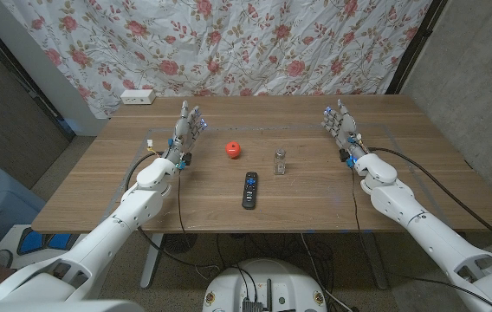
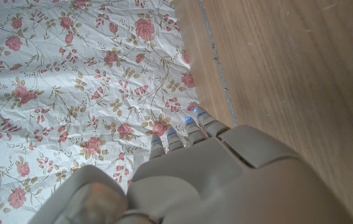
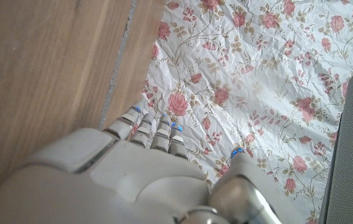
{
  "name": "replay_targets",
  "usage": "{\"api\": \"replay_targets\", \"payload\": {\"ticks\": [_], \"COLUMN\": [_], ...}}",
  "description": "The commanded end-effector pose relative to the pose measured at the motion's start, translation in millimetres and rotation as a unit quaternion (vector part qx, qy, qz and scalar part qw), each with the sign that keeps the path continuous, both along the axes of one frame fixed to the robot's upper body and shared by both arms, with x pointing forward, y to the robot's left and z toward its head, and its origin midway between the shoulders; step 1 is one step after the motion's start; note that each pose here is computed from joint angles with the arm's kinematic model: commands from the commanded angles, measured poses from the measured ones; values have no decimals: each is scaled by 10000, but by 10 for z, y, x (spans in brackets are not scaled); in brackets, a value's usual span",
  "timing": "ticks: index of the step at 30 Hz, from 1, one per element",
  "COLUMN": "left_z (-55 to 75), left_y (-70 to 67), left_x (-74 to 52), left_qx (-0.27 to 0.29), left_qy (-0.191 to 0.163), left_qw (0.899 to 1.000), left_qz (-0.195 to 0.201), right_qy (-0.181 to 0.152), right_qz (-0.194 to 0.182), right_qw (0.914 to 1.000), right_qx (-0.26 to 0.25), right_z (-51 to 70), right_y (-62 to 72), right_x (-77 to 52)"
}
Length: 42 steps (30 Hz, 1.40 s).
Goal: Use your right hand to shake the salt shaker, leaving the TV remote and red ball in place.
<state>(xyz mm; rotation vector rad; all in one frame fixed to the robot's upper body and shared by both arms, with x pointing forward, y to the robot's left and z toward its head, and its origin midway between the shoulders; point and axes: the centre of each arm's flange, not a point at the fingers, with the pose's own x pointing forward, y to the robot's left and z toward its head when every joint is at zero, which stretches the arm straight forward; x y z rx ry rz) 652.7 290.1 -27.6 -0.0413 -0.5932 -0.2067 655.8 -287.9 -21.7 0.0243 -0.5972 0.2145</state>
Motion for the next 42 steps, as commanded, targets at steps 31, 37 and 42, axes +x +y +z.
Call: {"api": "replay_targets", "payload": {"ticks": [31, 37, 42], "left_z": [0, 0, 0], "left_y": [0, 0, 0], "left_x": [2, 2, 2], "left_qx": [-3, -3, -3], "left_qy": [-1, -1, -2], "left_qw": [10000, 10000, 10000], "left_qz": [0, 0, 0], "right_qy": [-388, -366, -392], "right_qz": [-338, -282, -255], "right_qw": [9981, 9976, 9969], "right_qx": [-349, -517, -632], "right_z": [-243, -286, -322], "right_y": [163, 196, 214], "right_x": [-309, -339, -365]}}
